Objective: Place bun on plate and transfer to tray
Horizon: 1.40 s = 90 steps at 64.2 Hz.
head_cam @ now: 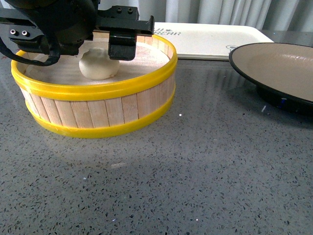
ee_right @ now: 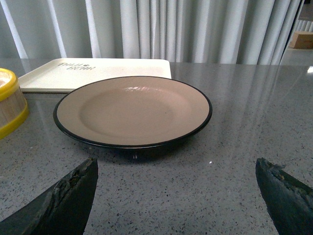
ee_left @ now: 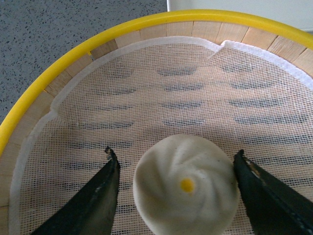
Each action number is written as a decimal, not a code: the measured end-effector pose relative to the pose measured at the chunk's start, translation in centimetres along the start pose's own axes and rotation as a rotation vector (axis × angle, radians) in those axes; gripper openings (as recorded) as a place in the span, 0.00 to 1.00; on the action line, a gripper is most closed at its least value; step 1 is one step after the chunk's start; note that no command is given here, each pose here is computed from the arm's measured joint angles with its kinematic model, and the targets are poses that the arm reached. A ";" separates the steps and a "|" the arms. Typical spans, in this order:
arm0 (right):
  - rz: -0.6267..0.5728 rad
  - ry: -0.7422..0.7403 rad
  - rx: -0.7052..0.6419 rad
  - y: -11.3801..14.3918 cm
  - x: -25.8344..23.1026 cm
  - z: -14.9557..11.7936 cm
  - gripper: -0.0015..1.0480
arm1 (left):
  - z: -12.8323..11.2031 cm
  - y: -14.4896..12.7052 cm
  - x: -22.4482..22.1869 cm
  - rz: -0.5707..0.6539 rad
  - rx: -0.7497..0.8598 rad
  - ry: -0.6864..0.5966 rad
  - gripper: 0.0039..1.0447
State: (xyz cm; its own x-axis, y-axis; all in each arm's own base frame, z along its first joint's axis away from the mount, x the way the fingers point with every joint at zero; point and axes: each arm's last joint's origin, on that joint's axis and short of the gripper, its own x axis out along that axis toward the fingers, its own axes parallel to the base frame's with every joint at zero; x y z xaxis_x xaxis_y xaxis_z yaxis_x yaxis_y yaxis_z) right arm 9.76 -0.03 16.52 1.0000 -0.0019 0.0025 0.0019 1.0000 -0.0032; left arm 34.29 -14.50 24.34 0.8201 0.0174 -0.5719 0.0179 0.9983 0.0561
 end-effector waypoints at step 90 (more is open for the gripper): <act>0.000 0.000 0.000 0.0 0.0 0.0 0.92 | 10.0 -9.6 -6.7 -0.329 0.059 -0.296 0.04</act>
State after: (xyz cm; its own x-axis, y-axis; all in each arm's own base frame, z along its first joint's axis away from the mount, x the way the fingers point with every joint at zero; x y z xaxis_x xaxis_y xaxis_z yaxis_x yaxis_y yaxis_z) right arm 9.76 -0.03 16.52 1.0000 -0.0019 0.0025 0.0019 1.0000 -0.0032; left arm 34.36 -24.75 35.79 0.8933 -0.3264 -0.3090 0.3312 0.9428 -0.0385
